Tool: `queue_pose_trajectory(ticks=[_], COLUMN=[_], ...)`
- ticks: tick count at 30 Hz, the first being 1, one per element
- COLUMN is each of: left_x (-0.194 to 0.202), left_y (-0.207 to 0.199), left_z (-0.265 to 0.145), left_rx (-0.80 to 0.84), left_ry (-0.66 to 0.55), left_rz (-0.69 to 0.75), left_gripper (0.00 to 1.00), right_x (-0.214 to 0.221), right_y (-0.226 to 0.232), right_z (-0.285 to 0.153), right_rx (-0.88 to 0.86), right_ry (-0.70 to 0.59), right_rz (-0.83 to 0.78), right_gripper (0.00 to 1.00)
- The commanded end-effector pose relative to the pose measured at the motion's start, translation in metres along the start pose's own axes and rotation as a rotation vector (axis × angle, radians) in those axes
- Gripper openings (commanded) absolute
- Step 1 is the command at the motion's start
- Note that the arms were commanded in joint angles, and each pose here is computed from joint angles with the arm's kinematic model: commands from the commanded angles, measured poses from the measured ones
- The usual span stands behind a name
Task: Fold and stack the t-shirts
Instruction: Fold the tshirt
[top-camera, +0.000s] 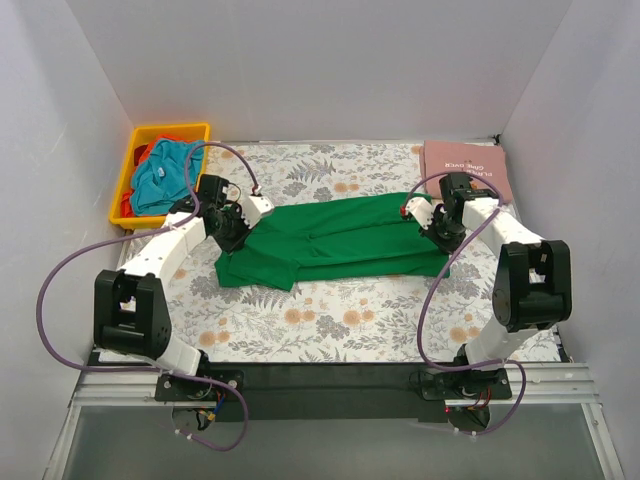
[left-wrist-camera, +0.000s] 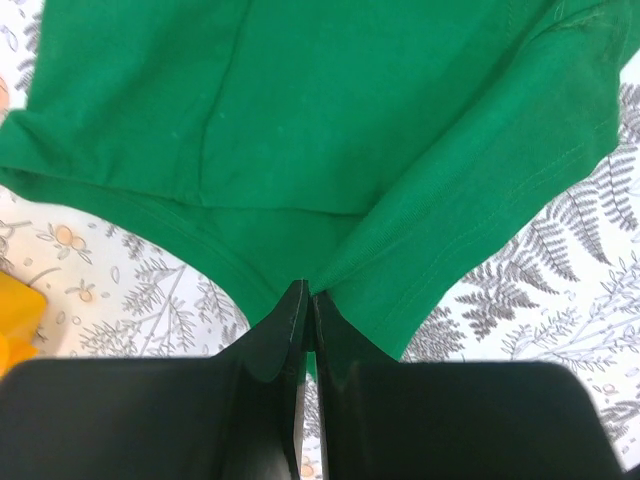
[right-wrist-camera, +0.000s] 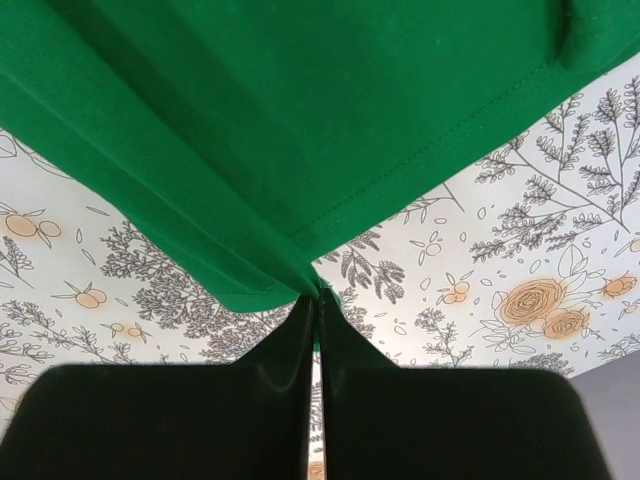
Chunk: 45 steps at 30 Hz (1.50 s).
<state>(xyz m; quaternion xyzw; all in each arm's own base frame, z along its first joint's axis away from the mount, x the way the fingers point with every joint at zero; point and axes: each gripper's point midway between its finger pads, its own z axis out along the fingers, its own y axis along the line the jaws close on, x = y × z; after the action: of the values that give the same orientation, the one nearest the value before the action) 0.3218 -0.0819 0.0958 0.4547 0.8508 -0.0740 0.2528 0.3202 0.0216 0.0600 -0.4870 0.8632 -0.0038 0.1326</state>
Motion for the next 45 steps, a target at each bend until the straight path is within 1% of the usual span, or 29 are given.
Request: queue_pose_trajectory(ticks=[1, 13, 29, 45], left_x=[-0.025, -0.032, -0.035, -0.038], left_y=[0.019, 0.033, 0.044, 0.048], left_z=[-0.006, 0.006, 0.019, 0.017], left_rx=[-0.044, -0.05, -0.06, -0.069], left_ry=[-0.07, -0.06, -0.055, -0.062], left_rz=[0.032, 0.026, 0.037, 0.038], left_gripper=[0.0, 0.0, 0.0, 0.0], right_x=[-0.011, -0.022, -0.025, -0.033], right_y=[-0.015, -0.032, -0.04, -0.054], right_z=[-0.005, 0.004, 0.012, 0.013], right_rx=[0.018, 0.018, 0.017, 0.038], right_ry=[-0.03, -0.025, -0.009, -0.009], right_rz=[-0.02, -0.013, -0.019, -0.019], right_gripper=[0.01, 0.01, 0.01, 0.01])
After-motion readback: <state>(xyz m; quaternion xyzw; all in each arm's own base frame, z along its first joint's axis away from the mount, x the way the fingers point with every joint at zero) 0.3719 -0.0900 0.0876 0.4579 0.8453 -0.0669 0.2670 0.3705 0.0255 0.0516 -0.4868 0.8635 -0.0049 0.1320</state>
